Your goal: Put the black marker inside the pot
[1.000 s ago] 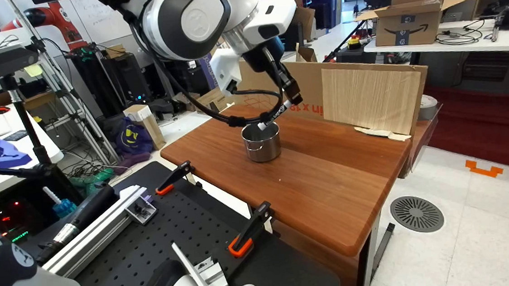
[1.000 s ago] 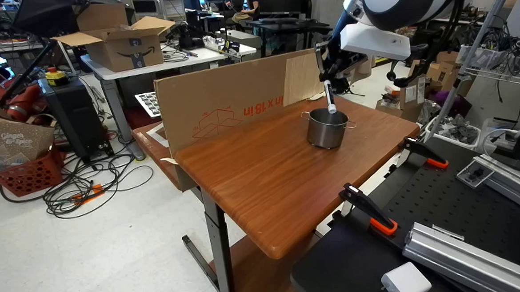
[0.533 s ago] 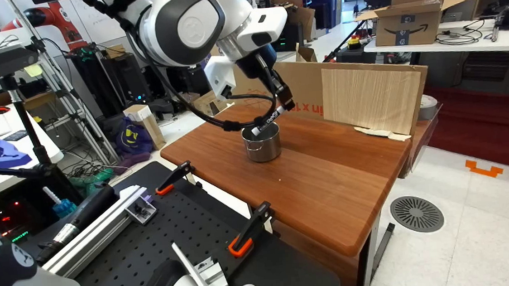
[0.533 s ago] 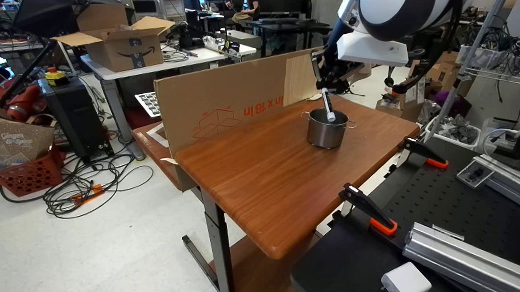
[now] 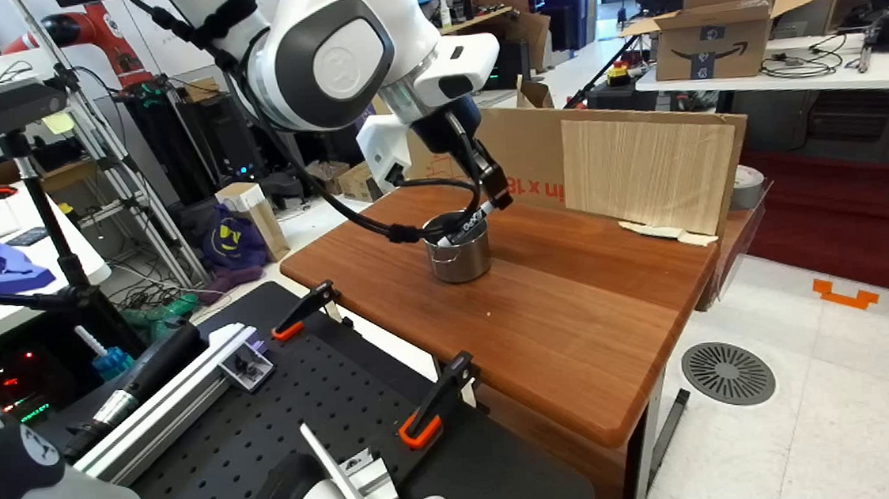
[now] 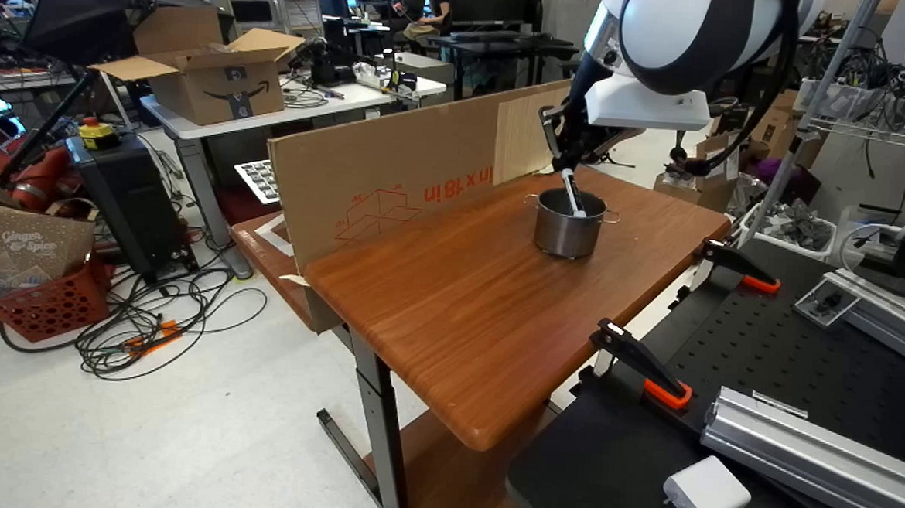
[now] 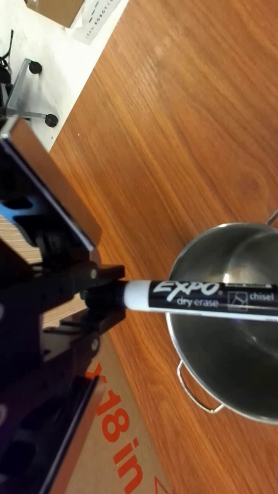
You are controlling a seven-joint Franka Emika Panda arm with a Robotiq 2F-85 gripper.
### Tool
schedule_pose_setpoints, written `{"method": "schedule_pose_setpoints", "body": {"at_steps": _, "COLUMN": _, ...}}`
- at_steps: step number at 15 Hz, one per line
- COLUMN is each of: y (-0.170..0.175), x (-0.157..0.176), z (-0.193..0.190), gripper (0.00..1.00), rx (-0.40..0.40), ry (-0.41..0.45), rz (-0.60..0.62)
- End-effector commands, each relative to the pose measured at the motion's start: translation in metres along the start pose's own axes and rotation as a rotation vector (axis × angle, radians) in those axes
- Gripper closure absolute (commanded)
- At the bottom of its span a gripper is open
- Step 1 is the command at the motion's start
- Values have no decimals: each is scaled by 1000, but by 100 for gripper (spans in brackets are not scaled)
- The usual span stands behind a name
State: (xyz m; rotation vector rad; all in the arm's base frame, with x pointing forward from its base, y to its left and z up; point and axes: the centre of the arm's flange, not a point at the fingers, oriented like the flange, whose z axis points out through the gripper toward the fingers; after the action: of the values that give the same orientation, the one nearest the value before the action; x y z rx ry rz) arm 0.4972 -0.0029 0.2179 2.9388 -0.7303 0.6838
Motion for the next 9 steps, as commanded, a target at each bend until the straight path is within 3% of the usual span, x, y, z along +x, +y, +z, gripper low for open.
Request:
{"method": "schedule_pose_setpoints", "body": {"at_steps": 1, "y": -5, "x": 4, "z": -2, "gripper": 48, "rx": -4, "ry": -10, "rz": -6}}
{"method": "schedule_pose_setpoints", "body": {"at_steps": 7, "y": -5, "x": 9, "z": -5, "gripper": 3, "rx": -2, "ry": -19, "rz": -3}}
{"method": "schedule_pose_setpoints", "body": {"at_steps": 9, "y": -3, "x": 10, "z": -15, "gripper": 0, "rx": 9, "ry": -27, "rz": -8}}
